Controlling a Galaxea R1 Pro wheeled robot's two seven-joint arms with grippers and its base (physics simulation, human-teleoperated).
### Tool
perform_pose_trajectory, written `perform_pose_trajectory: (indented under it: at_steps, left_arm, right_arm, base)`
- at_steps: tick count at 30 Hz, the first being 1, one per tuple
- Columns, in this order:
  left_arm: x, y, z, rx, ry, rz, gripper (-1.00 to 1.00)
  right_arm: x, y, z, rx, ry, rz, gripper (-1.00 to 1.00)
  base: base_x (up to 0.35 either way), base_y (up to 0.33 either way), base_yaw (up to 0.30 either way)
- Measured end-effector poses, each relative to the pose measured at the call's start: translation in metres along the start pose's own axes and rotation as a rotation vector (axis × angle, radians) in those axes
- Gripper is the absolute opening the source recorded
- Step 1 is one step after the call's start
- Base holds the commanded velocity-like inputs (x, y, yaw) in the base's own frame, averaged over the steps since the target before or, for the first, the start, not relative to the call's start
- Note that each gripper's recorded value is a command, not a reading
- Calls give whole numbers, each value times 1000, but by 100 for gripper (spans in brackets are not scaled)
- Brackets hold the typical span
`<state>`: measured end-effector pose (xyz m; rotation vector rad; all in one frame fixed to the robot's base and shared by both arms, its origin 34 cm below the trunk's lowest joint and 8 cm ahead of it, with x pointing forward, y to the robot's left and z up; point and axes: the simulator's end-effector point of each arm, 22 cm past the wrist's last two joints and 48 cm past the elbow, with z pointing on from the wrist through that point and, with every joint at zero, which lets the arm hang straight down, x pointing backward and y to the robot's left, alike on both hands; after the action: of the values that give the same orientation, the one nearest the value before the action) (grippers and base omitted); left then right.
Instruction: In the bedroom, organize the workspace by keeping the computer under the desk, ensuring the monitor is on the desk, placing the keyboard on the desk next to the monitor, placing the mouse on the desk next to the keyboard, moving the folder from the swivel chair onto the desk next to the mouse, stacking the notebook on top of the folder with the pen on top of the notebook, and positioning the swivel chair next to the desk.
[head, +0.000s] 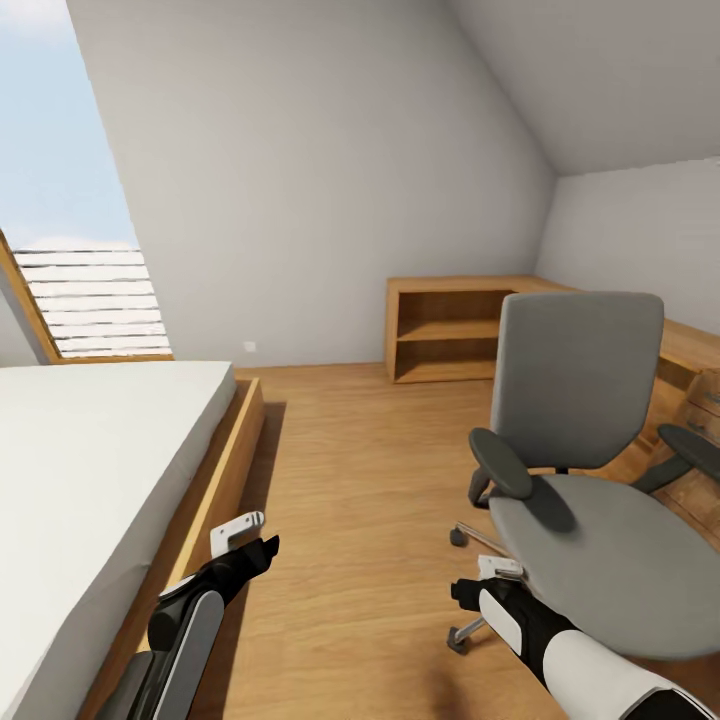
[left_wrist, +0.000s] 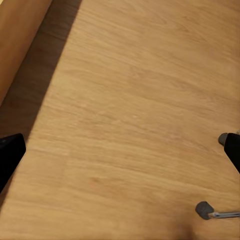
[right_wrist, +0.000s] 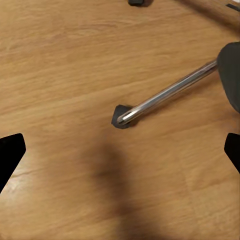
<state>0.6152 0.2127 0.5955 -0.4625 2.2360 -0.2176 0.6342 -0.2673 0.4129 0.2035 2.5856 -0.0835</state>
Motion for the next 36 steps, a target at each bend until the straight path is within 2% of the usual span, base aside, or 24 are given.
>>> perform_pose_trajectory:
  at_steps: [6, 10, 26, 36]
  left_arm:
    - [0, 0, 0, -1, 0, 3, 100]
    - [-4, 10, 0, -13, -5, 18, 100]
    - [-4, 14, 1, -17, -4, 24, 100]
    - [-3, 15, 1, -18, -3, 24, 100]
  right_arm:
    - [-2, 0, -1, 1, -5, -1, 100]
    - [-3, 0, -2, 1, -7, 1, 100]
    - [-3, -1, -2, 3, -8, 0, 100]
    - [-3, 0, -2, 3, -9, -3, 100]
  base:
    - [0, 0, -155]
    - [26, -24, -117]
    - [102, -92, -6]
    - [22, -10, 0]
